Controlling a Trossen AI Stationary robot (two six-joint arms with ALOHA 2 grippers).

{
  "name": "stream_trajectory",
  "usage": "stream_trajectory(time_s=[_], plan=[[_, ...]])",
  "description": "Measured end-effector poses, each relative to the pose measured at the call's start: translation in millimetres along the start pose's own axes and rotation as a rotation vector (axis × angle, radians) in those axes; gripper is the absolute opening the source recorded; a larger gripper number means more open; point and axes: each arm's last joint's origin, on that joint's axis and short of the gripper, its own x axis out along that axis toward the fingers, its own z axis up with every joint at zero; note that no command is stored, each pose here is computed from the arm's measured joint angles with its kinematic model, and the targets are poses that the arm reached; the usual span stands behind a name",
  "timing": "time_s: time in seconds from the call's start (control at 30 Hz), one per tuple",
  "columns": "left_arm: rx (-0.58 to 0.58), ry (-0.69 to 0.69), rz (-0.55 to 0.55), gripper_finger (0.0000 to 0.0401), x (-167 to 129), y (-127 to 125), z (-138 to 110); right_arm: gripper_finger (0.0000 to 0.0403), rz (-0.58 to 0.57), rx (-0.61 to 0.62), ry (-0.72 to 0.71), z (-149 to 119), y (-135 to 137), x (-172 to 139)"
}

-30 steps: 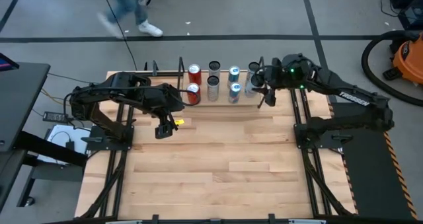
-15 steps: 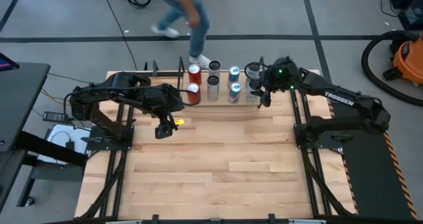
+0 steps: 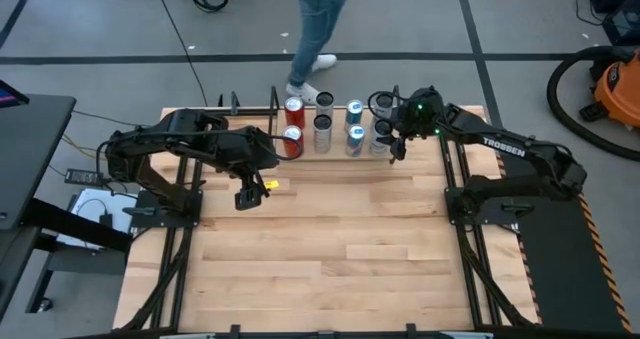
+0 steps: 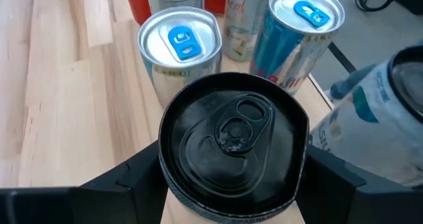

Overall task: Place canned beverage on shelf
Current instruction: Put the white blue soda can aligned with the other white blue soda can on the shelf

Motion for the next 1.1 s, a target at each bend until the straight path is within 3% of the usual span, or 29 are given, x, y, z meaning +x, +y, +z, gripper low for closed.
stream_trajectory(time_s=[0.53, 1.1], plan=[[0.004, 0.000, 0.000, 0.0316, 0.0, 0.1, 0.0, 0.0277, -0.034, 0.008, 0.007, -1.6, -3.0, -2.9], [-0.003, -0.001, 0.000, 0.0316, -0.2, 0.1, 0.0, 0.0322, -0.039, -0.006, 0.004, -1.5, -3.3, -3.0]])
